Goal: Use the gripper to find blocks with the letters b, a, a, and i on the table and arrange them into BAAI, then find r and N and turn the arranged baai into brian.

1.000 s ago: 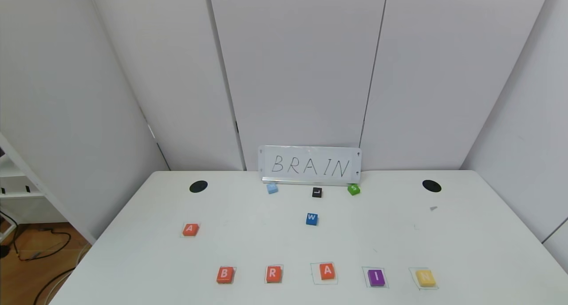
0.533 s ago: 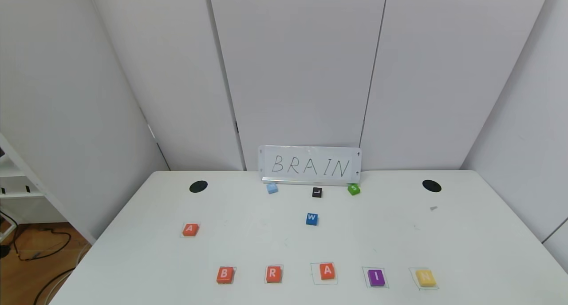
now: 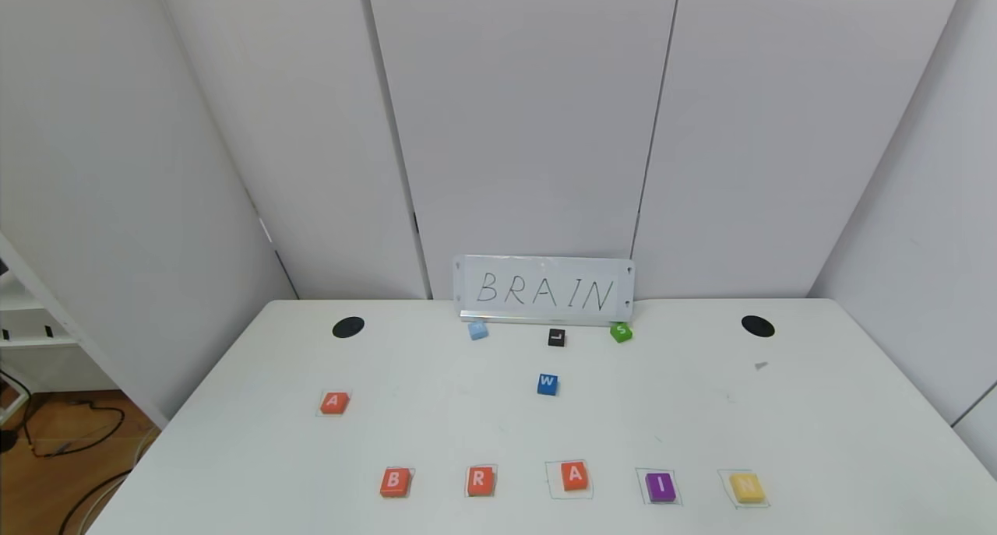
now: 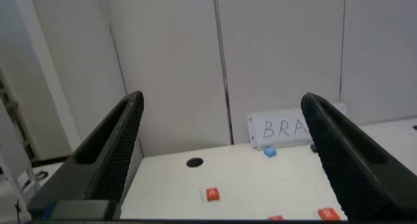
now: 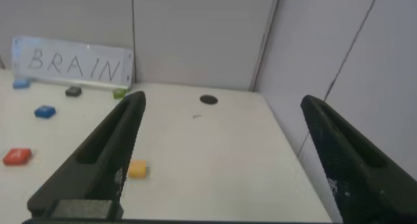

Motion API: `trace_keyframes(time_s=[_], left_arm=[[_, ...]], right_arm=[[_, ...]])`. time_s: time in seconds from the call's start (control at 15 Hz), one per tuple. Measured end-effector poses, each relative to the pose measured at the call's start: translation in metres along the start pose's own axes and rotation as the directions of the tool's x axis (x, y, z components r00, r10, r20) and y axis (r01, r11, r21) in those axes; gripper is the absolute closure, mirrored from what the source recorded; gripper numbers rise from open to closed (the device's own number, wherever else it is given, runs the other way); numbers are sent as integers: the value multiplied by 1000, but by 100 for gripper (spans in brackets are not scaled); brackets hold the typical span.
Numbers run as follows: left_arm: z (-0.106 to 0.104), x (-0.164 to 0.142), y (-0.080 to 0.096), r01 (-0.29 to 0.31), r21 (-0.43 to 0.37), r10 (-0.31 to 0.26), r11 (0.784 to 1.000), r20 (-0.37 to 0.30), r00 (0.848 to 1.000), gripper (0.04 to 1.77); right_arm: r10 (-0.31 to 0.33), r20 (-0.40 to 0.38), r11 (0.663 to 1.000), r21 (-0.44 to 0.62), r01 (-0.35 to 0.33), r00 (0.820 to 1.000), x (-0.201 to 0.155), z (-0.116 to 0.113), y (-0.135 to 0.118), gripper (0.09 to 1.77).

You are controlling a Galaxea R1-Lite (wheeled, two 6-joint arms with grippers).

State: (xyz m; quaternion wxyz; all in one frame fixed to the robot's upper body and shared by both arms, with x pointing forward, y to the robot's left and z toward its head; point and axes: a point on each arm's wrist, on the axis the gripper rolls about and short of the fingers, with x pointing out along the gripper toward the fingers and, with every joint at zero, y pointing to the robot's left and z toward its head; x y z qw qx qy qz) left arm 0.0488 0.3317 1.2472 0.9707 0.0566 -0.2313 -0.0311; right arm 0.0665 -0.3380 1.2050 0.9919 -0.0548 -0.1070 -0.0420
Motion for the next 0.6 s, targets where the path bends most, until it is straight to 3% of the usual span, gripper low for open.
trace_keyframes(time_s=[0.07,0.13,0.27,0.33,0.53,0.6], left_arm=[[-18,0,-2,1,-16,-2,1000,-76,997,9],[-36,-2,-3,6,-35,-13,999,-193,981,9],[-59,-8,-6,10,-60,-33,998,-391,920,9],[-61,-9,-6,-1,-86,-35,996,-417,908,9],[-60,-9,-6,-33,-135,-27,990,-420,907,9],[-61,-10,-6,-60,-127,0,990,-428,904,9]], right_arm=[[17,-81,1000,7,-17,997,0,-9,1,15],[55,-146,998,28,-51,988,-1,-16,3,15],[111,-210,993,74,-97,972,-3,-22,4,15],[111,-209,992,78,-97,972,-3,-22,4,15],[111,-211,992,79,-96,971,-3,-22,4,15],[111,-211,992,79,-96,971,-3,-22,4,15]])
